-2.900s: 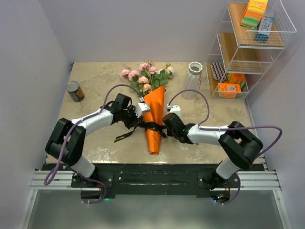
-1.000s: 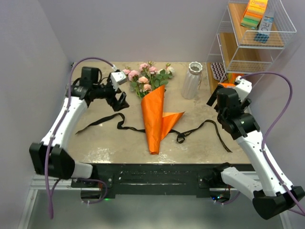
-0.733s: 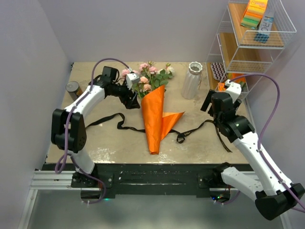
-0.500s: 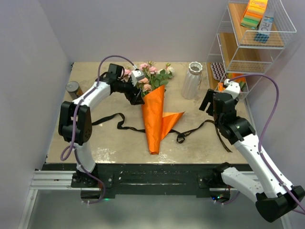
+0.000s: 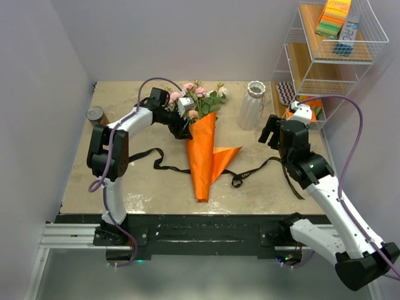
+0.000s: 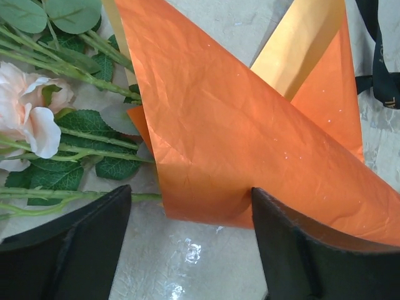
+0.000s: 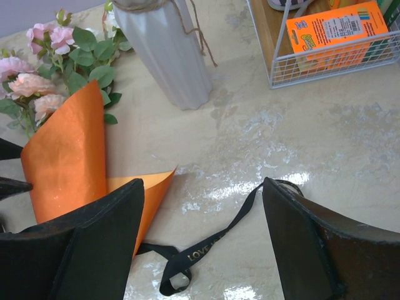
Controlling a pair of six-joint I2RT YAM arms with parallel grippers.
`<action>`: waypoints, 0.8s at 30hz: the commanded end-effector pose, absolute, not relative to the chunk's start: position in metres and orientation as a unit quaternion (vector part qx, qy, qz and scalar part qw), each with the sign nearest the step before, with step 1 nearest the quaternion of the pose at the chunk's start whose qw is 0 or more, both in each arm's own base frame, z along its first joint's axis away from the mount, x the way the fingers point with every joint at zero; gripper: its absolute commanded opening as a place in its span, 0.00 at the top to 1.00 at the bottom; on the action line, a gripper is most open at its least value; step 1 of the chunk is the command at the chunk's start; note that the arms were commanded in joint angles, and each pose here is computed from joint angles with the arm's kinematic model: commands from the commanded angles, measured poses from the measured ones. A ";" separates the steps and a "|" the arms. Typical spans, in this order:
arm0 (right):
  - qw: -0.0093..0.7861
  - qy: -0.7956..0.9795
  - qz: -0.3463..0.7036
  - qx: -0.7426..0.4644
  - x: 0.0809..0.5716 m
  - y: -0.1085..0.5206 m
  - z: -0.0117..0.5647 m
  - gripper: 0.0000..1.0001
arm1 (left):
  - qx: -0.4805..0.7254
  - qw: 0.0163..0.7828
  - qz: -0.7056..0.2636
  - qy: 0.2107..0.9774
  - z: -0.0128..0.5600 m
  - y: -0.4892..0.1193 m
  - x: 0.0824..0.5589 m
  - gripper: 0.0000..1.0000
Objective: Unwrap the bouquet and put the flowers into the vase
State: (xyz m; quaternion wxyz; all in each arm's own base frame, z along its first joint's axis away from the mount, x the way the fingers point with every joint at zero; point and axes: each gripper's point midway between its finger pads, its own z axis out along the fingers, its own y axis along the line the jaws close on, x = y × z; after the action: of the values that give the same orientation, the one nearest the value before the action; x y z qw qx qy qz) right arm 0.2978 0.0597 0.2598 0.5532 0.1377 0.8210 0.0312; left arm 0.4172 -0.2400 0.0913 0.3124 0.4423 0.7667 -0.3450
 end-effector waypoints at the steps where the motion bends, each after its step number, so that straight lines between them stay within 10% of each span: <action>1: 0.573 0.808 0.049 0.128 0.301 0.065 0.274 0.22 | 0.459 0.331 -0.355 0.744 0.110 -0.250 0.427 0.43; 5: 0.575 0.807 0.053 0.127 0.300 0.066 0.274 0.23 | 0.458 0.334 -0.362 0.740 0.117 -0.252 0.425 0.79; 10: 0.573 0.808 0.055 0.126 0.300 0.067 0.271 0.23 | 0.456 0.332 -0.373 0.736 0.125 -0.255 0.422 0.99; 24: 0.576 0.805 0.078 0.116 0.298 0.075 0.274 0.25 | 0.467 0.407 -0.322 0.716 0.244 -0.242 0.433 1.00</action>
State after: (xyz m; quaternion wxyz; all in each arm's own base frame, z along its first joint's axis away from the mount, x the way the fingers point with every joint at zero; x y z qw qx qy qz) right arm 0.2980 0.0688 0.2589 0.5545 0.1235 0.8212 0.0545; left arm 0.4285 -0.2469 0.1449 0.3237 0.4483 0.7534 -0.3558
